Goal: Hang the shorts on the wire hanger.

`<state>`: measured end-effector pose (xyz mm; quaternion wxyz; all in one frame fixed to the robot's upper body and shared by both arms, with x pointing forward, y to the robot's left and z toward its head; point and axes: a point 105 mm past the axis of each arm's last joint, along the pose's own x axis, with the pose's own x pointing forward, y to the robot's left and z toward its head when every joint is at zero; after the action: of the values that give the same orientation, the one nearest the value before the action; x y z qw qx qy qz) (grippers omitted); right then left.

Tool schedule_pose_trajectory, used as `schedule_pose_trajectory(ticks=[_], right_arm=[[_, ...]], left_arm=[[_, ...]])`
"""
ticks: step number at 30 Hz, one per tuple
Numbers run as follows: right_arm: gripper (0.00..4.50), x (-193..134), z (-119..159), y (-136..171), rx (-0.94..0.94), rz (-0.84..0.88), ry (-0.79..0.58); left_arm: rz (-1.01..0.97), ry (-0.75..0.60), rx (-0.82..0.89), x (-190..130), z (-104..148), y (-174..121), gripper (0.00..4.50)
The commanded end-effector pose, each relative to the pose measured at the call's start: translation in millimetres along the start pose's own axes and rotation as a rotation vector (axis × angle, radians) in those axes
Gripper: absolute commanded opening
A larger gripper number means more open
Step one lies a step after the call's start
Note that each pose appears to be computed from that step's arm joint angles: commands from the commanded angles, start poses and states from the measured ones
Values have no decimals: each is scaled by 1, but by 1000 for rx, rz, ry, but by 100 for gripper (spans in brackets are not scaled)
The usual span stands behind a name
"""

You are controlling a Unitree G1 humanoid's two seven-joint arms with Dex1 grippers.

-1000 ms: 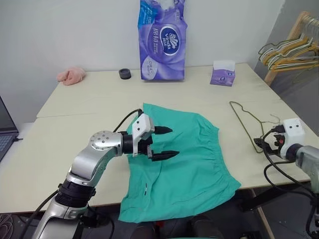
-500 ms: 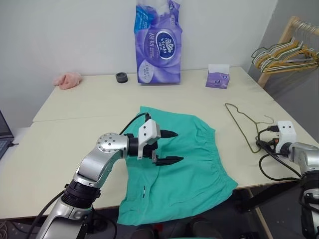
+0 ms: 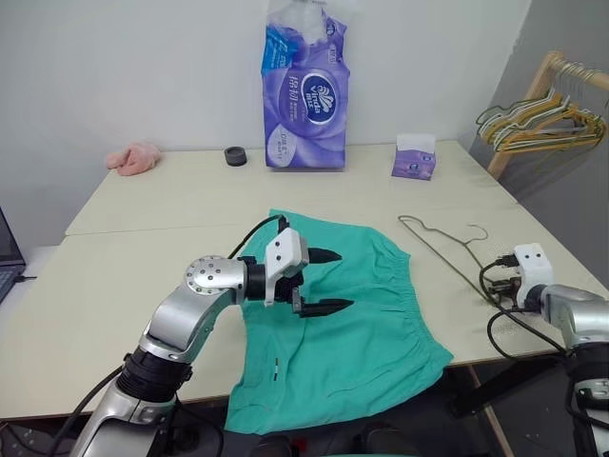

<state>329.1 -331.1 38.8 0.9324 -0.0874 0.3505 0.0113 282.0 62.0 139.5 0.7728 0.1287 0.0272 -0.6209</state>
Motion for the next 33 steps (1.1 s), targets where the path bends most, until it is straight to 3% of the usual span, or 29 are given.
schedule_pose_trajectory(ticks=[1,6,13,18,24,27,33], right_arm=[[1,-8,11,-4,-98,-43,-43],[1,-33,61,12,-328,-64,-237],[1,-63,96,67,-673,-20,-470],[1,-80,109,97,-916,-6,-637],[1,-101,122,119,-1100,-17,-832],[1,-108,131,117,-1135,-75,-900],[1,-108,160,59,-1094,-367,-849]], left_arm=[[115,-24,19,-5,12,23,450],[302,-40,4,-25,20,68,450],[446,-75,-135,-64,26,122,450],[384,51,-228,-90,0,126,450],[190,169,-350,-97,-27,100,450],[212,161,-344,-98,-27,105,450],[253,94,-333,-92,-18,115,450]])
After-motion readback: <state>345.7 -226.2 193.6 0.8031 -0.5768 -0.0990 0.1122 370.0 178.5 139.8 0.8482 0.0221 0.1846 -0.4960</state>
